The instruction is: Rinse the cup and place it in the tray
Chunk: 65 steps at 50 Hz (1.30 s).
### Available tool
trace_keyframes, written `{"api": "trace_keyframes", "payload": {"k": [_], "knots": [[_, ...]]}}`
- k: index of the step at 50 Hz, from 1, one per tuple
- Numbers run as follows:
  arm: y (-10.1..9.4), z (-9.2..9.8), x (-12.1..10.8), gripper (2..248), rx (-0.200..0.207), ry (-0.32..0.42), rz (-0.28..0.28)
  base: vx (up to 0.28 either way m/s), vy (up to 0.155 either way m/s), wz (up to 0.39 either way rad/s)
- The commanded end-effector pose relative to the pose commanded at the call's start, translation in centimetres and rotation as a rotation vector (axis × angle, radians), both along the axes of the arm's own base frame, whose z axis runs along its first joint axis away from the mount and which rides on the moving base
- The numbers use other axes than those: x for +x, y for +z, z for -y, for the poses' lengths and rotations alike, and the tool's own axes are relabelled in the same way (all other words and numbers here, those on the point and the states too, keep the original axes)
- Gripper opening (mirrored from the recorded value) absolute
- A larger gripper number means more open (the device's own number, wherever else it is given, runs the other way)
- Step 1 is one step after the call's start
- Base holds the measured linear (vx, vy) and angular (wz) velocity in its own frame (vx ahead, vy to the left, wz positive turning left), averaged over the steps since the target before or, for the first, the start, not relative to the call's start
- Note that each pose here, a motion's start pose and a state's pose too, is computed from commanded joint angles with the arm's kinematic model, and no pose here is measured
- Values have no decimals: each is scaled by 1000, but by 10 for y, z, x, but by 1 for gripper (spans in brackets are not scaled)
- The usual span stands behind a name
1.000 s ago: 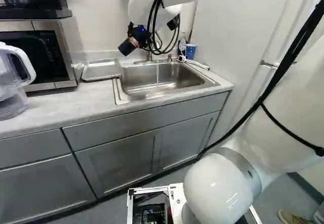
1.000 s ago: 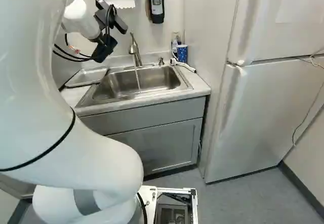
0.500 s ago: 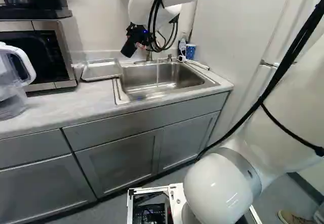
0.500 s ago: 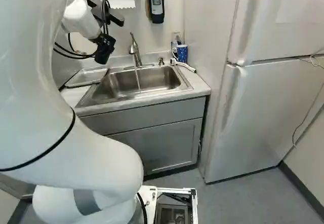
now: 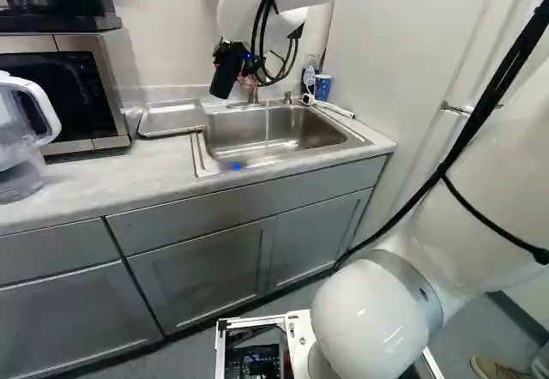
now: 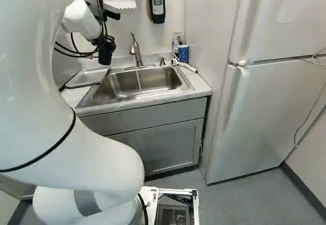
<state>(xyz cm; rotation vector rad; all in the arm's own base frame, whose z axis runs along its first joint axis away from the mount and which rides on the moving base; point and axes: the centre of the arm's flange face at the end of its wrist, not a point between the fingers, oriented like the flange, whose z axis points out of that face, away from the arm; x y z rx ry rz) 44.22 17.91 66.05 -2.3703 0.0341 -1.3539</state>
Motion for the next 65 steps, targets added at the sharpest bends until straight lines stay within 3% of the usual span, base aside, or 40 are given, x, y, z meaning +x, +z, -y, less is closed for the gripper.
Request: {"api": "trace_keyframes", "payload": {"k": [36,51,65], "knots": [[0,0,0,120,-316,169,128,0,0,0],[0,-1,0,120,-317,171,128,0,0,0],[0,-19,4,120,-316,203,132,0,0,0]]}}
